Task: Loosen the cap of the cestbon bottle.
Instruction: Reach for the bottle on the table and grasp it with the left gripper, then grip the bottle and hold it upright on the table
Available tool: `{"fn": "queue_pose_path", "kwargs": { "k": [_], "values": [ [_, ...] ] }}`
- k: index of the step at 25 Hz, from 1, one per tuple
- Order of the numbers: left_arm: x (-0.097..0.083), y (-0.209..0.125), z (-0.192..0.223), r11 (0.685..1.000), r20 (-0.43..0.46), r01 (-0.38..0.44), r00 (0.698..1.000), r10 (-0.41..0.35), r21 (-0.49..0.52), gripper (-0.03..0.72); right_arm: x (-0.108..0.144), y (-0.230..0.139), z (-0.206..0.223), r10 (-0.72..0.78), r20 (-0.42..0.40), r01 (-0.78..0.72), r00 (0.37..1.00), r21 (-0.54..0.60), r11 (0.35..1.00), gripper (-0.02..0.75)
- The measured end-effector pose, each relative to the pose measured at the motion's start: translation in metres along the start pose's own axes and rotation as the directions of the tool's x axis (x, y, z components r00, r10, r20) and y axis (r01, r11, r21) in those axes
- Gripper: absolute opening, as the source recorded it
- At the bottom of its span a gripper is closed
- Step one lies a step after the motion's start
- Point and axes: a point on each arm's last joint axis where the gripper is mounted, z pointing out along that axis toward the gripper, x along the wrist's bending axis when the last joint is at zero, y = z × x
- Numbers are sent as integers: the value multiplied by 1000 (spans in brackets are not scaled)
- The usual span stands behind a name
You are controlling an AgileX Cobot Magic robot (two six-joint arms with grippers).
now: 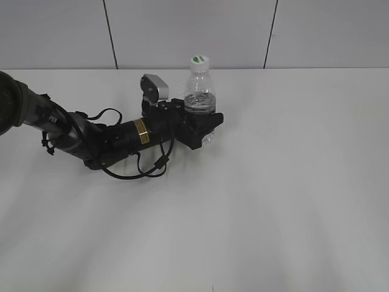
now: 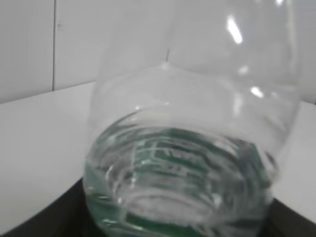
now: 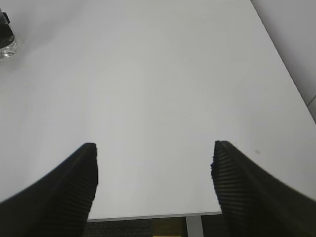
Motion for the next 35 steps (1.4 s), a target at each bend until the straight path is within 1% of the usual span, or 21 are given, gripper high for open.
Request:
{"fn": "queue_pose_path", "kwargs": {
  "k": [1, 2, 7, 13, 16, 20, 24, 28, 32, 35],
  "values": [
    [0, 0, 0, 1000, 0, -4, 1000, 4, 1, 410, 0, 0, 0, 0, 0, 0, 1000, 0, 1000, 552],
    [0, 0, 0, 1000, 0, -10, 1000, 10, 0, 401, 0, 0, 0, 0, 0, 0, 1000, 0, 1000, 552],
    [0, 0, -1, 1000, 14, -23, 1000, 23, 6, 401, 0, 0, 0, 0, 0, 0, 1000, 0, 1000, 552],
    [4, 0, -6, 999, 22, -35, 999, 35, 13, 401, 0, 0, 0, 0, 0, 0, 1000, 0, 1000, 552],
    [6, 5, -13, 996, 74, -85, 994, 82, 39, 401, 0, 0, 0, 0, 0, 0, 1000, 0, 1000, 552],
    [6, 20, -20, 983, 153, -171, 975, 160, 67, 401, 0, 0, 0, 0, 0, 0, 1000, 0, 1000, 552],
    [1, 38, -20, 972, 200, -229, 956, 214, 57, 401, 0, 0, 0, 0, 0, 0, 1000, 0, 1000, 552],
    [-8, 43, -27, 973, 200, -221, 958, 204, 64, 401, 0, 0, 0, 0, 0, 0, 1000, 0, 1000, 552],
    [-25, 34, -46, 971, 181, -216, 964, 195, 103, 401, 0, 0, 0, 0, 0, 0, 1000, 0, 1000, 552],
    [-42, 31, -57, 969, 181, -211, 966, 187, 128, 401, 0, 0, 0, 0, 0, 0, 1000, 0, 1000, 552]
  ]
}}
